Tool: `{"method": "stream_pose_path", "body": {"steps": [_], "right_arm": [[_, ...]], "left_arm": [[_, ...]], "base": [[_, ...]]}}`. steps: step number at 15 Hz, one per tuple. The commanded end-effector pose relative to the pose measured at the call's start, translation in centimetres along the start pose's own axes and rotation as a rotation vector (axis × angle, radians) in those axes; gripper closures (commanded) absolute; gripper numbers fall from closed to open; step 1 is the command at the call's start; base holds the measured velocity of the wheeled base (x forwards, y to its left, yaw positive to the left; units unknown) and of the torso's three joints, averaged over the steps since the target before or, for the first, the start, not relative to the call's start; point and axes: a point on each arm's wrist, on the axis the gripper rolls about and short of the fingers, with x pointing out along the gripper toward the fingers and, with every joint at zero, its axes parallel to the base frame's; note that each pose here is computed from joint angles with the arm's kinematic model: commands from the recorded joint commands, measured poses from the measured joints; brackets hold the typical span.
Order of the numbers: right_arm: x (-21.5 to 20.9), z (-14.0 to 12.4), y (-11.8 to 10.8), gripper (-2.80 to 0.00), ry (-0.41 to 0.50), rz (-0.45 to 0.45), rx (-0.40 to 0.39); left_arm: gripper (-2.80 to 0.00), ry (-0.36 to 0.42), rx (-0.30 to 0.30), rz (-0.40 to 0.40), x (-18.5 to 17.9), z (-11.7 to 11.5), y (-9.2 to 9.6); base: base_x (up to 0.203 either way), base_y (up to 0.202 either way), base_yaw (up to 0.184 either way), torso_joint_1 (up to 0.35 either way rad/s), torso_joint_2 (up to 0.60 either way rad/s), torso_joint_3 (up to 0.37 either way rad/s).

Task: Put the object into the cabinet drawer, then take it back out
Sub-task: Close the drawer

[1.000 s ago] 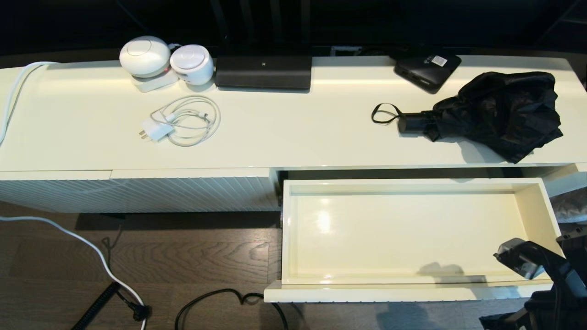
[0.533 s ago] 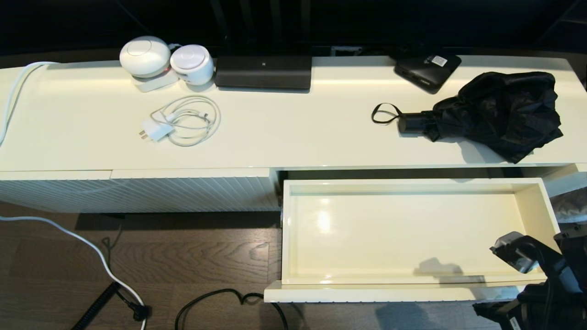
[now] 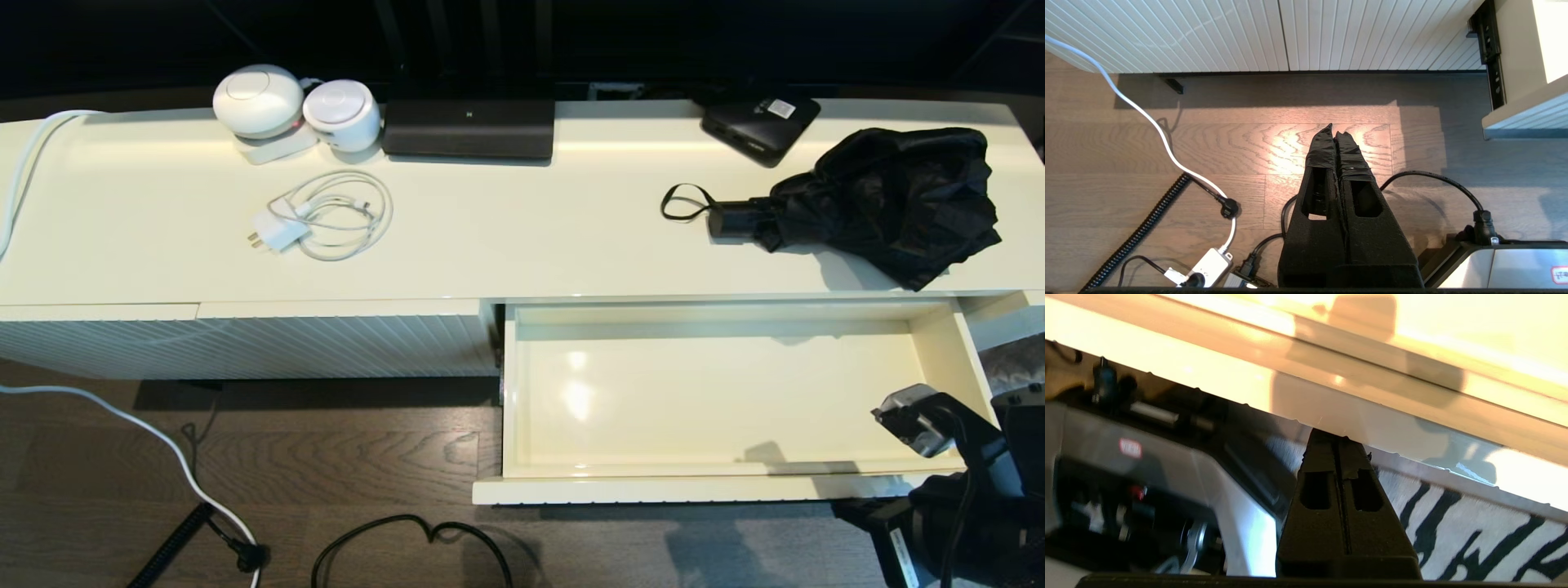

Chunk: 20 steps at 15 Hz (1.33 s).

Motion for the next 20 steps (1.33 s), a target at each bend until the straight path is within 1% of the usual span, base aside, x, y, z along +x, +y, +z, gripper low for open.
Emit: {"method": "stream_pose_path", "body": {"steps": [1, 4, 10, 14, 17, 20], "right_arm": [[0.0, 0.5, 0.0, 0.0, -0.045, -0.021, 0.003], [0.1, 0.8, -0.1, 0.0, -0.107, -0.054, 0.01], [0.5, 1.3, -0.2, 0.0, -0.206, -0.059, 0.031], [1.1, 1.0, -0.3, 0.0, -0.264, -0.063, 0.04], [2.1, 0.9, -1.0, 0.0, -0.281, -0.091, 0.064], [2.8, 1.4, -1.3, 0.0, -0.319, -0.106, 0.079]], "left_arm": [[0.0, 0.0, 0.0, 0.001, 0.0, 0.0, 0.0], [0.0, -0.001, 0.0, 0.001, 0.0, 0.0, 0.0], [0.0, -0.001, 0.0, 0.001, 0.0, 0.0, 0.0], [0.0, -0.001, 0.0, 0.001, 0.0, 0.0, 0.0], [0.0, 0.0, 0.0, 0.0, 0.0, 0.0, 0.0], [0.0, -0.001, 0.0, 0.001, 0.0, 0.0, 0.0]], "base": [[0.0, 0.0, 0.0, 0.0, 0.0, 0.0], [0.0, 0.0, 0.0, 0.0, 0.0, 0.0], [0.0, 0.0, 0.0, 0.0, 0.0, 0.0], [0.0, 0.0, 0.0, 0.0, 0.0, 0.0], [0.0, 0.0, 0.0, 0.0, 0.0, 0.0], [0.0, 0.0, 0.0, 0.0, 0.0, 0.0]]}}
